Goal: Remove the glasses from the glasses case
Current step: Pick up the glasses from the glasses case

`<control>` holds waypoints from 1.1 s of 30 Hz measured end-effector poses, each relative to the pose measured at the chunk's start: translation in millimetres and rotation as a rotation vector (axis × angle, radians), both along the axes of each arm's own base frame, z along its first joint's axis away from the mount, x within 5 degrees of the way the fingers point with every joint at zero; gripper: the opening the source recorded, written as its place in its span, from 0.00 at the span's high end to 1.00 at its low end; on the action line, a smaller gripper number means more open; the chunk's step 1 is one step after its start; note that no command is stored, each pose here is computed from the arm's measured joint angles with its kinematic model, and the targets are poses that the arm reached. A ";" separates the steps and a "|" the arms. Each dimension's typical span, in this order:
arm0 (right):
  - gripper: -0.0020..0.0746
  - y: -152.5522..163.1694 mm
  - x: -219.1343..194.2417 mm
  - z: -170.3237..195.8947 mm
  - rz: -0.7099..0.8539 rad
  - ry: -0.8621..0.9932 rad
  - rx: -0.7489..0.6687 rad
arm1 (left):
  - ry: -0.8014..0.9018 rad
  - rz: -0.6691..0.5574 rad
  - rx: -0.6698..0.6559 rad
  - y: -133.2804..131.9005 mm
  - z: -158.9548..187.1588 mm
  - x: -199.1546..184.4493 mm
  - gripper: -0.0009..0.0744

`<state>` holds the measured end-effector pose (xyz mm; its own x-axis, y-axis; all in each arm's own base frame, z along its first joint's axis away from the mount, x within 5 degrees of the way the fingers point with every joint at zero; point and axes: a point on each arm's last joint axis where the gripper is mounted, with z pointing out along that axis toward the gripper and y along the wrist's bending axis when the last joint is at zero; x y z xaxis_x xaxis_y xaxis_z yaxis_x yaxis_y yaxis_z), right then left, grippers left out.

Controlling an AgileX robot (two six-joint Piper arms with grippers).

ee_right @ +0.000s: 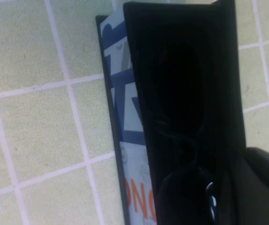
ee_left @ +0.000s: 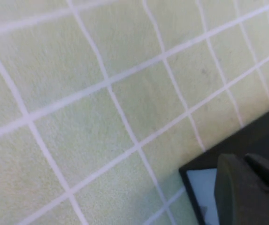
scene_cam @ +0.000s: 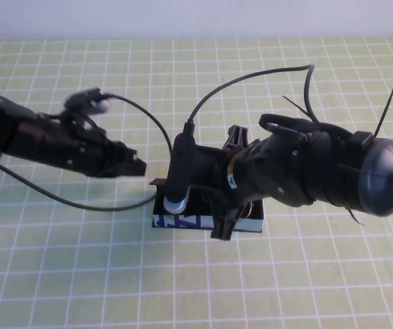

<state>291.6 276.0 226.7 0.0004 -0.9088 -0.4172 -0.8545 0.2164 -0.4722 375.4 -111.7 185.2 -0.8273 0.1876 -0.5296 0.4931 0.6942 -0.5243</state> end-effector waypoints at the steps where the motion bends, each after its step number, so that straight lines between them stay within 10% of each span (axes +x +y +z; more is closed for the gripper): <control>1: 0.97 0.0 0.0 0.0 -0.002 0.001 0.001 | -0.023 0.007 -0.005 5.4 11.0 -1.2 0.99; 8: 0.97 0.1 0.1 0.3 -0.006 0.002 0.005 | -0.104 -0.146 -0.111 18.4 66.9 -39.3 0.99; 16: 0.97 0.4 0.2 0.5 -0.008 0.002 0.010 | -0.077 -0.343 -0.168 14.4 20.9 -67.2 0.99; 33: 0.97 3.6 -1.1 1.1 -0.047 0.047 0.088 | -0.114 -0.252 -0.220 11.2 -41.0 -40.5 0.99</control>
<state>290.5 279.5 227.8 -0.0629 -0.8673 -0.4938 -0.8634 0.2954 -0.4089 334.9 -100.4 144.2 -0.7028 0.2494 -0.6662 0.6984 0.4197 -0.5797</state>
